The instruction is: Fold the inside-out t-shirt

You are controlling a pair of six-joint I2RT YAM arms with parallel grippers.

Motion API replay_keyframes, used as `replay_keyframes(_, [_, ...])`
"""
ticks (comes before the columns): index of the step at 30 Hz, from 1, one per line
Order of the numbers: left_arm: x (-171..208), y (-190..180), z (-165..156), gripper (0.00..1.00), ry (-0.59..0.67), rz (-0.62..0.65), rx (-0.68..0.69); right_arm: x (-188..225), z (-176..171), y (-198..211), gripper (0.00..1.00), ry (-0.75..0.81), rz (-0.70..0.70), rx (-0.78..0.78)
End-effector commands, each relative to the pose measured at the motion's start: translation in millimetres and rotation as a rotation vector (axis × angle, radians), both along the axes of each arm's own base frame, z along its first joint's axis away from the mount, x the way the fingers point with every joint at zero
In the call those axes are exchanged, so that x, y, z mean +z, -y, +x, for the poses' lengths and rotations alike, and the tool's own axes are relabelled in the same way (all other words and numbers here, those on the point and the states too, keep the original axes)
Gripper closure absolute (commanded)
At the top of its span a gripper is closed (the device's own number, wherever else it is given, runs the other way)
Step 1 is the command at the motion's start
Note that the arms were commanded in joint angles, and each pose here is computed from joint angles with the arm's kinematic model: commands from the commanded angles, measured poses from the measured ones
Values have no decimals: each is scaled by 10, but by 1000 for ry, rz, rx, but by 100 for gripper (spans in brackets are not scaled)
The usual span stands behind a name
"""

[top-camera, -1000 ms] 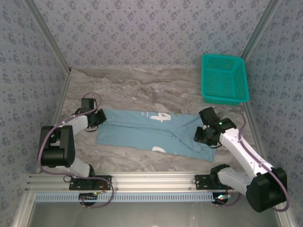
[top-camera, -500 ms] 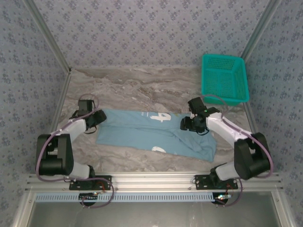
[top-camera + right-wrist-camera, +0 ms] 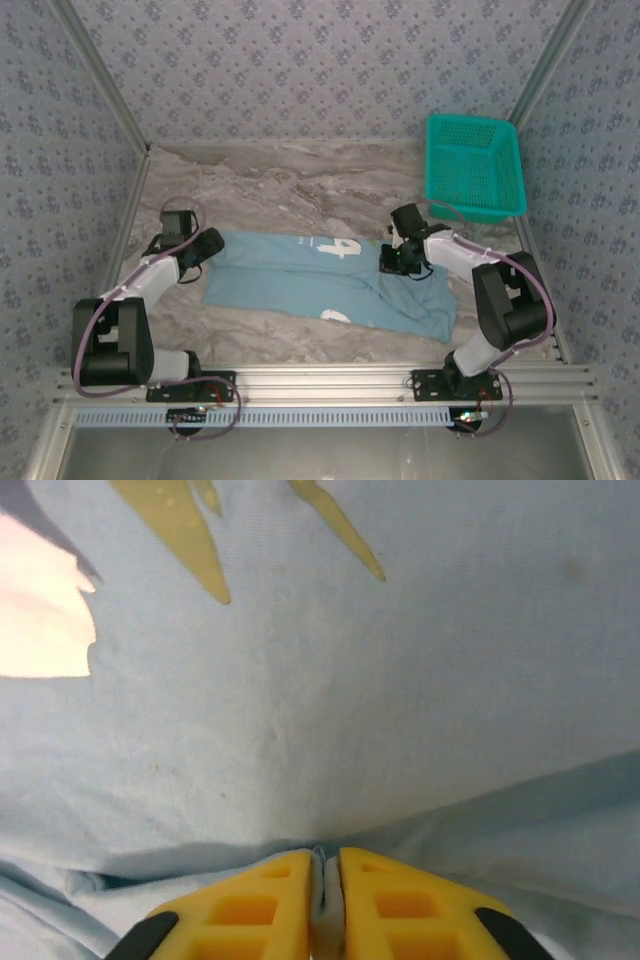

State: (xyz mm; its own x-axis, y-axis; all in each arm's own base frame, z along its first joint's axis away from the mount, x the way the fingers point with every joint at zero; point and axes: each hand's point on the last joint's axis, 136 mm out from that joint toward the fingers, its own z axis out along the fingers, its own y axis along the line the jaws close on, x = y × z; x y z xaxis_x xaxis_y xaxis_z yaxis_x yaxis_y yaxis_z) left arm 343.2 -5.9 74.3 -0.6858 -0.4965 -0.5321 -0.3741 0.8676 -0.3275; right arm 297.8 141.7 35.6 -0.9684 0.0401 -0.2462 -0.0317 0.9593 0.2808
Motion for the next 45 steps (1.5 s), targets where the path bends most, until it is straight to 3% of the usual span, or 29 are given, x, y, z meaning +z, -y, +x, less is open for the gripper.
replay_keyframes(1, [65, 11, -18, 31, 7, -13, -4, 117, -163, -37, 90, 1, 11, 43])
replay_keyframes(12, [89, 7, -11, 31, 9, -5, -10, 423, -781, -396, 94, 34, 82, 134])
replay_keyframes(18, [135, 18, -12, 31, 24, -9, -10, 390, -1278, -974, 80, -27, 177, 289])
replay_keyframes(22, [201, 28, -28, 31, 39, -13, -13, 467, -1456, -808, 60, -44, 29, 403])
replay_keyframes(26, [287, 174, -20, 30, 66, -62, -57, 661, -1046, -526, 50, 68, -34, 275])
replay_keyframes(30, [377, 785, -3, 30, 103, -186, -257, 559, -638, -271, 48, 69, -22, 57])
replay_keyframes(35, [227, 1416, -89, 27, 25, -304, -461, 399, -397, 324, 45, 59, -100, -130])
replay_keyframes(38, [72, 1359, -18, 27, -25, -270, -435, 263, -298, 256, 42, 32, -31, -130])
replay_keyframes(45, [-119, 938, 301, 28, -51, -189, -294, -25, -177, 321, 42, -52, -55, -141])
